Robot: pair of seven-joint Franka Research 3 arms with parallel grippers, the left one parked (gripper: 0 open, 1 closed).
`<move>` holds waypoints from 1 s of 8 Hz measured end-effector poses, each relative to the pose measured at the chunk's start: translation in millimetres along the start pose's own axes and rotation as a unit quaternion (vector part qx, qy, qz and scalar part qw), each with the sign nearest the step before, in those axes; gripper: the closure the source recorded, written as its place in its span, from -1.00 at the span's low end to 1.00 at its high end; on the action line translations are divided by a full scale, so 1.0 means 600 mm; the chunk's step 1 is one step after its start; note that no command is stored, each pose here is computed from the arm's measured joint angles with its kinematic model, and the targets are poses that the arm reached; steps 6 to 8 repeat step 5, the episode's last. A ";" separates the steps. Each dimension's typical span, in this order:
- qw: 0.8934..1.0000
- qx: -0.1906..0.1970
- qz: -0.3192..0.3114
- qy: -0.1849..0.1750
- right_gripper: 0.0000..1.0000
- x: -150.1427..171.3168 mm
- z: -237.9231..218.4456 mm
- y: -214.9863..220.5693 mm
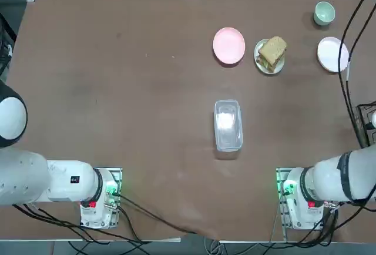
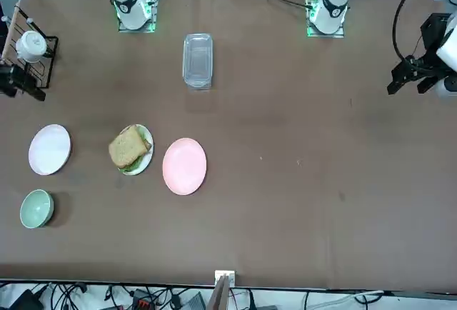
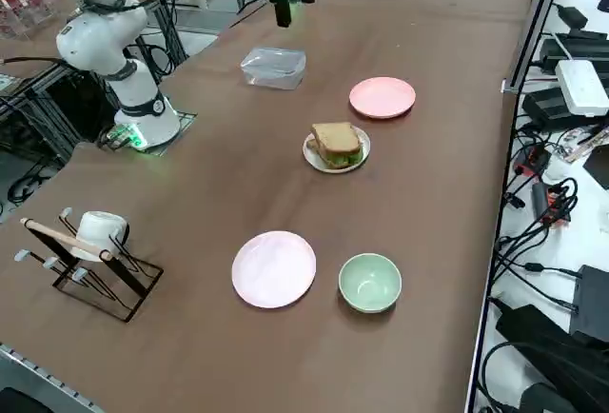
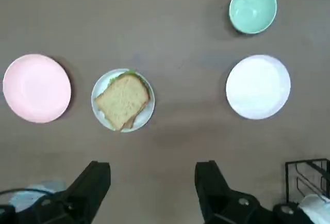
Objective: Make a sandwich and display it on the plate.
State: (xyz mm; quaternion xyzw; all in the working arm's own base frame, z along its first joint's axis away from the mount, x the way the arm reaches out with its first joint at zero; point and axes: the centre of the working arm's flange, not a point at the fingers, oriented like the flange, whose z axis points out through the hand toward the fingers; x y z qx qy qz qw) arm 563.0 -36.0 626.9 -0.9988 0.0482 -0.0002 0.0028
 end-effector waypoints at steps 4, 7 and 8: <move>1.000 0.015 -0.022 0.004 -1.00 -0.077 -0.023 -0.022; 1.000 0.015 -0.022 0.005 -1.00 -0.079 -0.025 -0.021; 1.000 0.015 -0.022 0.005 -1.00 -0.079 -0.025 -0.021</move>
